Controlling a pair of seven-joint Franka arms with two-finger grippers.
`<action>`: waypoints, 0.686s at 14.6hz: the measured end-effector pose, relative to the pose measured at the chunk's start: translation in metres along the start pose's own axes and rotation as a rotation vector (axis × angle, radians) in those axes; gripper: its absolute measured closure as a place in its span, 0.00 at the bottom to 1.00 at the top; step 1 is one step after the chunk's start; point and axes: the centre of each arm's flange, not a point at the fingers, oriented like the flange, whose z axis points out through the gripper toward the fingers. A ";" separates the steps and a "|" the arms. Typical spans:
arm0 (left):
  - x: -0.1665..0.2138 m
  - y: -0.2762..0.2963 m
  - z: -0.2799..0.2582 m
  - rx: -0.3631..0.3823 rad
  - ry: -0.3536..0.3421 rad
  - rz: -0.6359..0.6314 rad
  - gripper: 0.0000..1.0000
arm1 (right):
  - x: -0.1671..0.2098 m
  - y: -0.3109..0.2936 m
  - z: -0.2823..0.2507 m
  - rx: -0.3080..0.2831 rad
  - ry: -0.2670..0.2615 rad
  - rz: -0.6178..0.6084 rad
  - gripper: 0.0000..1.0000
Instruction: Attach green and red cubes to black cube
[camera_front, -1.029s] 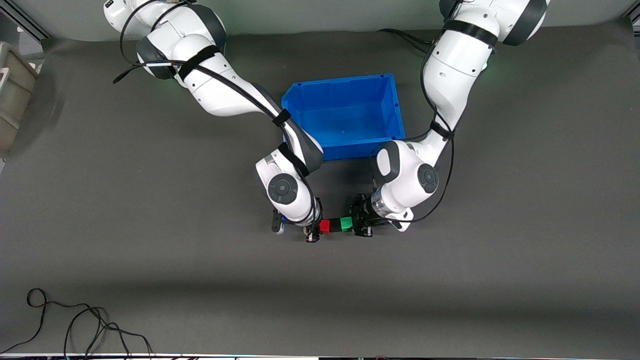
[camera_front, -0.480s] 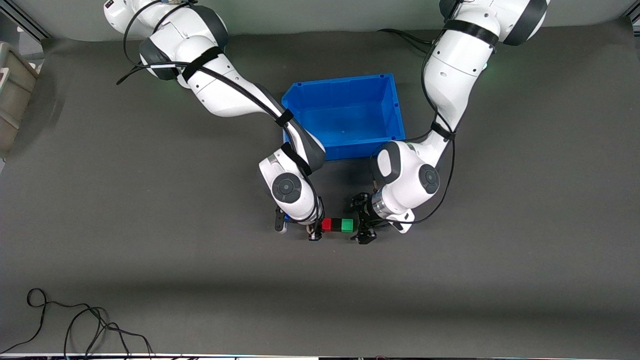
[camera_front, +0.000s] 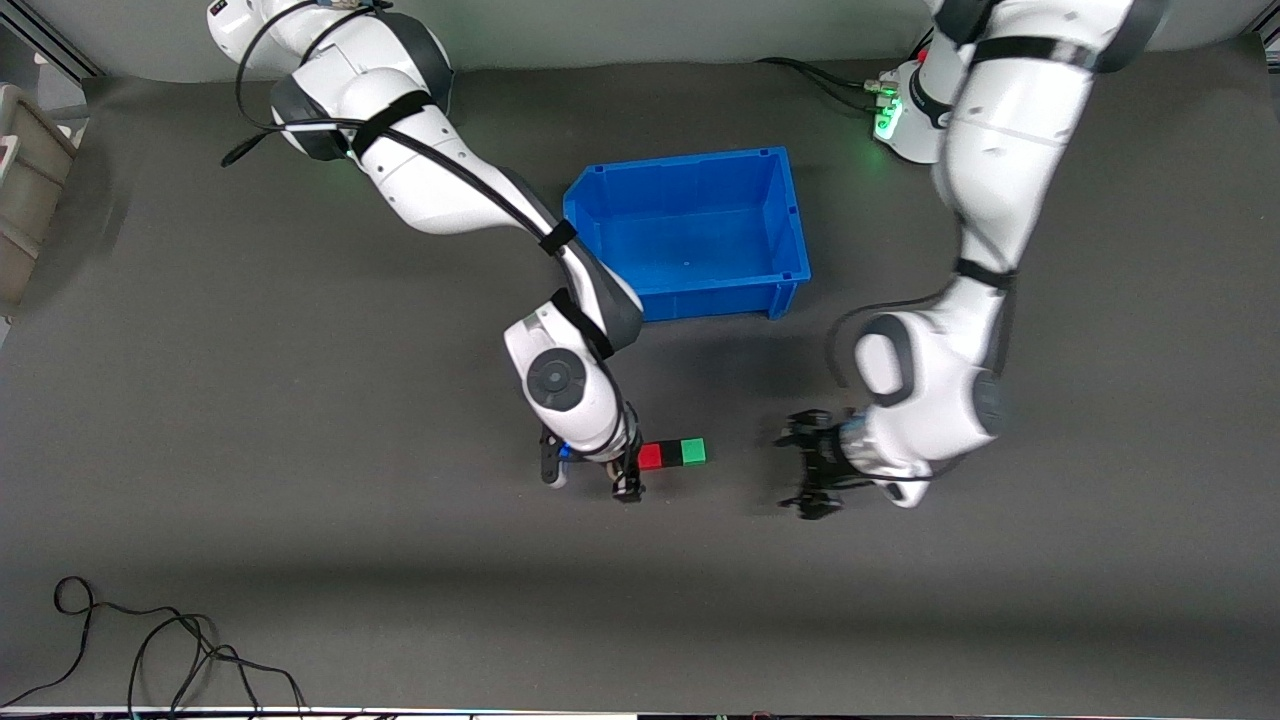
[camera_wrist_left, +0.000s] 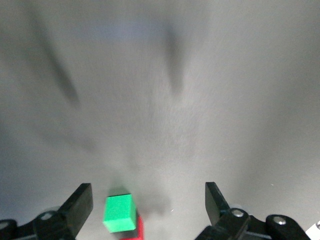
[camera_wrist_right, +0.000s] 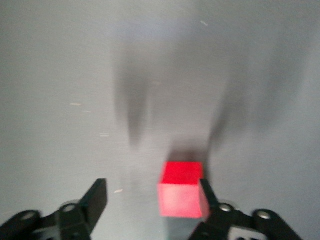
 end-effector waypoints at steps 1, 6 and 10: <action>0.018 0.002 -0.029 0.035 0.007 0.032 0.00 | 0.007 -0.013 -0.020 0.018 -0.011 -0.001 0.00; 0.103 -0.011 -0.179 0.207 0.117 0.256 0.00 | 0.074 -0.056 -0.167 -0.101 -0.032 -0.216 0.00; 0.121 -0.038 -0.275 0.319 0.181 0.533 0.00 | 0.174 -0.065 -0.306 -0.193 -0.106 -0.398 0.00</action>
